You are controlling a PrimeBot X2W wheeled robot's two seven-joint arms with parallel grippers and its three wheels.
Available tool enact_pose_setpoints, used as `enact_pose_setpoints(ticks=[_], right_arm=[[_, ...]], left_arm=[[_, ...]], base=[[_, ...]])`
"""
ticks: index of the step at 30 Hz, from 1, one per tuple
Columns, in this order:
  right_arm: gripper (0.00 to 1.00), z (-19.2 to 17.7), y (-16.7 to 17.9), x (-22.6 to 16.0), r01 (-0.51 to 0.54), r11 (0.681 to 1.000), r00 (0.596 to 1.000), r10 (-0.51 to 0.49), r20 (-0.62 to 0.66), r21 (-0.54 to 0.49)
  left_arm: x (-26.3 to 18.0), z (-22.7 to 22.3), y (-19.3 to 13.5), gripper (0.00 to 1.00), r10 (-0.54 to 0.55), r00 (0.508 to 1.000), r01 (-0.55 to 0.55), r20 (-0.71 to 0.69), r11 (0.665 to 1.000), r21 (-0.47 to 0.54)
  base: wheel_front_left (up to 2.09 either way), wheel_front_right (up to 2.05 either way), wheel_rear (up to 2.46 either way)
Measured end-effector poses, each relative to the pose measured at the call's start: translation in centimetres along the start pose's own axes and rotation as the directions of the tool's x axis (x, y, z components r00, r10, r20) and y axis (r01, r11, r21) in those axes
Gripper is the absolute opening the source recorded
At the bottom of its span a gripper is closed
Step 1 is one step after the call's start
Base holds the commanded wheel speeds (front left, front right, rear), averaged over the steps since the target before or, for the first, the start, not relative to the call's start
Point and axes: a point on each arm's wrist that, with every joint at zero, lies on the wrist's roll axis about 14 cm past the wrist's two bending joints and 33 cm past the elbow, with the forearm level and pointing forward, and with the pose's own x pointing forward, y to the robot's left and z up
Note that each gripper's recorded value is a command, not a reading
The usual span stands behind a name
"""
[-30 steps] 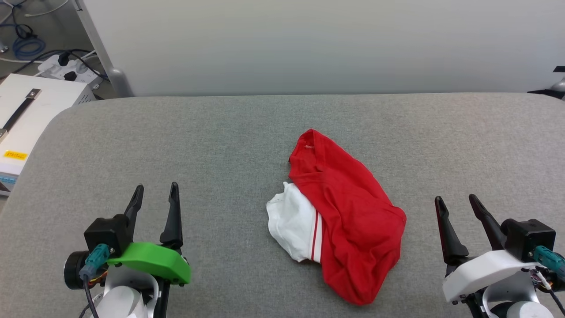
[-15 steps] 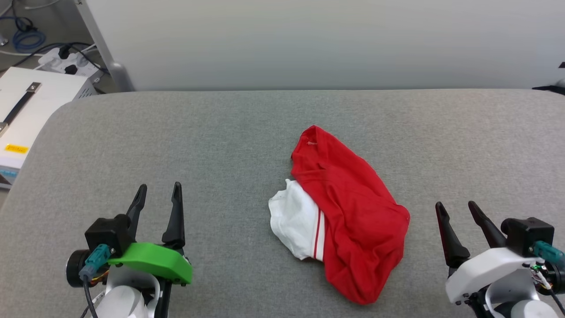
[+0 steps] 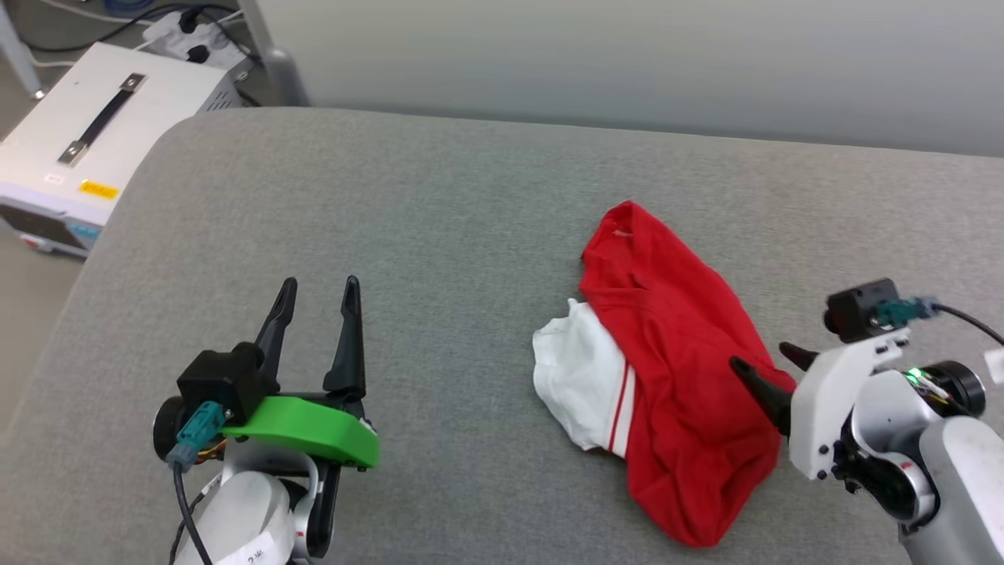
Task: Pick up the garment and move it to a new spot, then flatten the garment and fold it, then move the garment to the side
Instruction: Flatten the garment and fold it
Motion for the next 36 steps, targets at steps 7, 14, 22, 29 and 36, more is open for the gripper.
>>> enact_pose_setpoints(ticks=[7,14,22,29,36], right_arm=[[1.0,-1.8,1.9,3.3,-0.111,0.993,0.971,0.099,-0.218,-0.045],[0.0,-5.0,2.6,4.4,-0.148,0.989,0.921,0.141,-0.362,0.008],[0.0,-1.8,1.0,3.7,-0.104,0.995,0.969,0.1,-0.226,-0.002],[0.0,-0.3,-4.3,-0.2,0.073,0.992,0.995,-0.065,-0.079,0.107],[0.0,-9.4,-5.9,-5.4,0.235,0.878,0.97,-0.188,-0.152,0.417]], left_arm=[[-0.4,0.0,1.3,1.0,0.043,0.999,-0.043,0.003,0.999,0.001],[-1.0,-0.2,2.8,1.0,0.087,0.996,-0.087,-0.001,0.996,0.012],[-0.8,-0.6,2.4,1.0,0.074,0.997,-0.074,-0.008,0.997,0.004],[-0.7,-0.9,1.2,1.0,0.037,0.999,-0.037,-0.015,0.999,-0.009],[-0.5,-1.6,-0.8,1.0,-0.022,0.999,0.022,-0.032,0.999,-0.023]], base=[[0.0,0.0,0.0],[0.0,0.0,0.0],[0.0,0.0,0.0],[0.0,0.0,0.0],[0.0,0.0,0.0]])
